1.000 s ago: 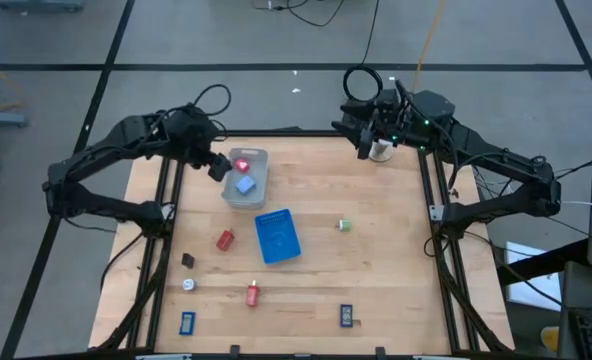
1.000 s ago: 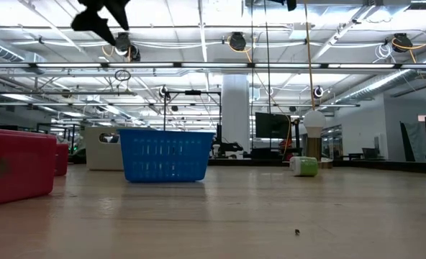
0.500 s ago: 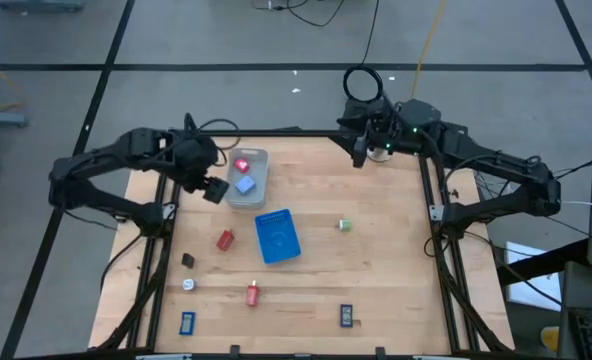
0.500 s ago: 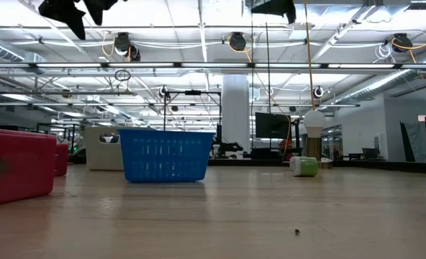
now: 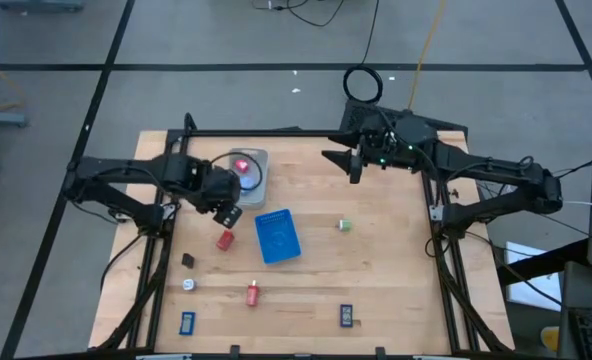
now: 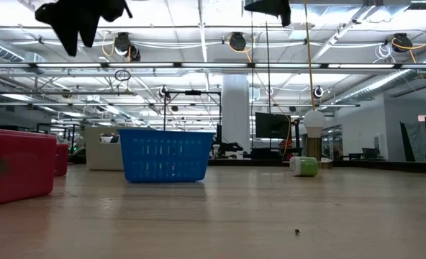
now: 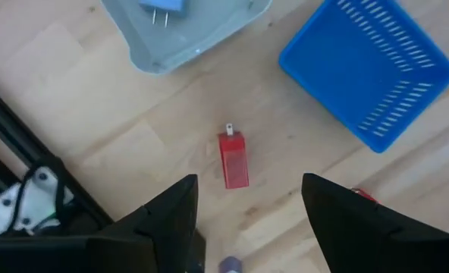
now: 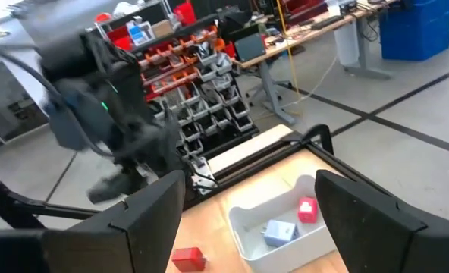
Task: Pick & Place Office items
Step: Put the top red charger adapter into the gray bin
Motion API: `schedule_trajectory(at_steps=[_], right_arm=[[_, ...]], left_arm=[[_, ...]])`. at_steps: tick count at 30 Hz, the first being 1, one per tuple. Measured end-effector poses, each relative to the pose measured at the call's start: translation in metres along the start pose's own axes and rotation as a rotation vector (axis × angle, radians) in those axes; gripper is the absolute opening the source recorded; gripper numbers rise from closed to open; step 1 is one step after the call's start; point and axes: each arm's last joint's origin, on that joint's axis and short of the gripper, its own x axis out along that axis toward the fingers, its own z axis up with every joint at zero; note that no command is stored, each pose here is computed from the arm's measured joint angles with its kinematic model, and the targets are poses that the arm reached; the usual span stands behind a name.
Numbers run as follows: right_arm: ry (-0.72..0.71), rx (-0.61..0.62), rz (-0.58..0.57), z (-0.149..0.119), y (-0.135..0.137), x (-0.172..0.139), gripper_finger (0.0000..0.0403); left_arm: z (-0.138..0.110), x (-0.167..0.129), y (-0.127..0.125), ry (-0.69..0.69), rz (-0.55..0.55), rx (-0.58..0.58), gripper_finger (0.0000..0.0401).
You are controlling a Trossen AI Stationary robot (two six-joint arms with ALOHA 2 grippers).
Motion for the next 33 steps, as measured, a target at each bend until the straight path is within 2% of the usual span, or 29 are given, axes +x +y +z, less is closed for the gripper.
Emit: schedule_trajectory(at_steps=[6,13,16,26,33], right_arm=[[-0.034,-0.03,0.029,0.007,0.007,-0.013,0.029],[-0.074,-0.033,0.042,0.015,0.01,-0.028,0.029],[-0.085,-0.033,0.046,0.017,0.01,-0.032,0.029],[-0.092,-0.028,0.049,0.019,0.011,-0.035,0.029],[-0.092,-0.026,0.05,0.019,0.011,-0.035,0.029]], left_arm=[[-0.012,0.042,0.0,0.057,0.021,-0.032,0.0254],[-0.019,0.082,-0.009,0.093,-0.083,-0.052,0.0269],[-0.022,0.09,-0.009,0.088,-0.09,-0.069,0.0273],[-0.031,0.121,0.005,0.105,-0.005,-0.106,0.0268],[-0.033,0.138,0.007,0.093,-0.033,-0.116,0.0257]])
